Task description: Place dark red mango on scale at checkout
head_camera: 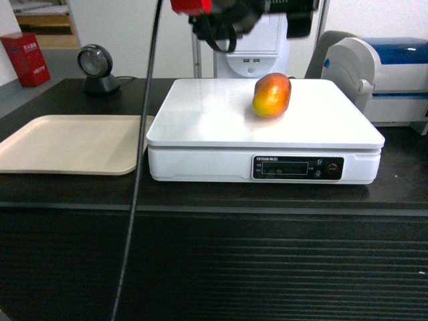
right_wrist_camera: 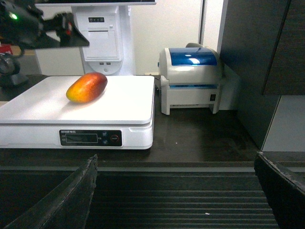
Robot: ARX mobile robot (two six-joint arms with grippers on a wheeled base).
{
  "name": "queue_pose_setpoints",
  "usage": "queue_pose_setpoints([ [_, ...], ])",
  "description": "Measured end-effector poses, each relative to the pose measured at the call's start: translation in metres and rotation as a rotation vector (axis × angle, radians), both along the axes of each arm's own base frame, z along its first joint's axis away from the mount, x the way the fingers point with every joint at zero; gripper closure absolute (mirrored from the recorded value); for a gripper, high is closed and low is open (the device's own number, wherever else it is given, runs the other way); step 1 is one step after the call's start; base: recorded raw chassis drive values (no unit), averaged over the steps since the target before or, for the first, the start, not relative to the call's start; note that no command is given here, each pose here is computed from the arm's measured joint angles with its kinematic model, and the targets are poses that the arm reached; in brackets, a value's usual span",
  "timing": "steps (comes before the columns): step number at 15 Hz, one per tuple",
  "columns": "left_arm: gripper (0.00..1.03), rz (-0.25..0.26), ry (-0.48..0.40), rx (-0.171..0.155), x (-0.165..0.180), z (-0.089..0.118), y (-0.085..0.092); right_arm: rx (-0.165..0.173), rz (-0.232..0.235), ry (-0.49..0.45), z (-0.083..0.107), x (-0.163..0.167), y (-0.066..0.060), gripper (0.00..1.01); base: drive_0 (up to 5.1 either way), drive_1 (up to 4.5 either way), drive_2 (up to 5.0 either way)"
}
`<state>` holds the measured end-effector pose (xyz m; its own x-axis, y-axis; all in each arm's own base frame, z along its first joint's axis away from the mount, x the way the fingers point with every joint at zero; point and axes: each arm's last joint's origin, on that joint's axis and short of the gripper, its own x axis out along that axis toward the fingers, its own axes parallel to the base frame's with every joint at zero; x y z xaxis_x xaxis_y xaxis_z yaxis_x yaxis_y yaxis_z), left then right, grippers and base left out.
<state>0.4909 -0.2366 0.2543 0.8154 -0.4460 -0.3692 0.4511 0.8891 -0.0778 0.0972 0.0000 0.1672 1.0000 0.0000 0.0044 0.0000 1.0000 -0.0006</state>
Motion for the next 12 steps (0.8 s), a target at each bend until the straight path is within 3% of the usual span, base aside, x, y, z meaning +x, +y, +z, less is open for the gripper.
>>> queue_pose_setpoints([
  [1, 0.05, 0.017, -0.054, -0.043, -0.006, 0.021, 0.009, 0.000, 0.000, 0.000, 0.000, 0.000, 0.000, 0.03, 0.0, 0.00, 0.0],
  [3, 0.05, 0.054, -0.163, -0.094, -0.026, 0.055, 0.036, 0.000, 0.000, 0.000, 0.000, 0.000, 0.000, 0.03, 0.0, 0.00, 0.0],
  [5, 0.05, 0.112, -0.246, -0.120, -0.055, 0.078, 0.077, 0.000, 0.000, 0.000, 0.000, 0.000, 0.000, 0.03, 0.0, 0.00, 0.0],
  [7, 0.05, 0.198, -0.301, -0.115, -0.085, 0.087, 0.126, 0.000, 0.000, 0.000, 0.000, 0.000, 0.000, 0.03, 0.0, 0.00, 0.0],
  [9, 0.22, 0.440, -0.435, -0.073, -0.130, 0.086, 0.192, 0.000, 0.000, 0.000, 0.000, 0.000, 0.000, 0.03, 0.0, 0.00, 0.0],
  [11, 0.40, 0.509, -0.461, -0.045, -0.184, 0.067, 0.239, 0.000, 0.000, 0.001, 0.000, 0.000, 0.000, 0.03, 0.0, 0.00, 0.0],
  [12, 0.51, 0.540, -0.464, -0.039, -0.214, 0.052, 0.246, 0.000, 0.000, 0.000, 0.000, 0.000, 0.000, 0.03, 0.0, 0.00, 0.0],
])
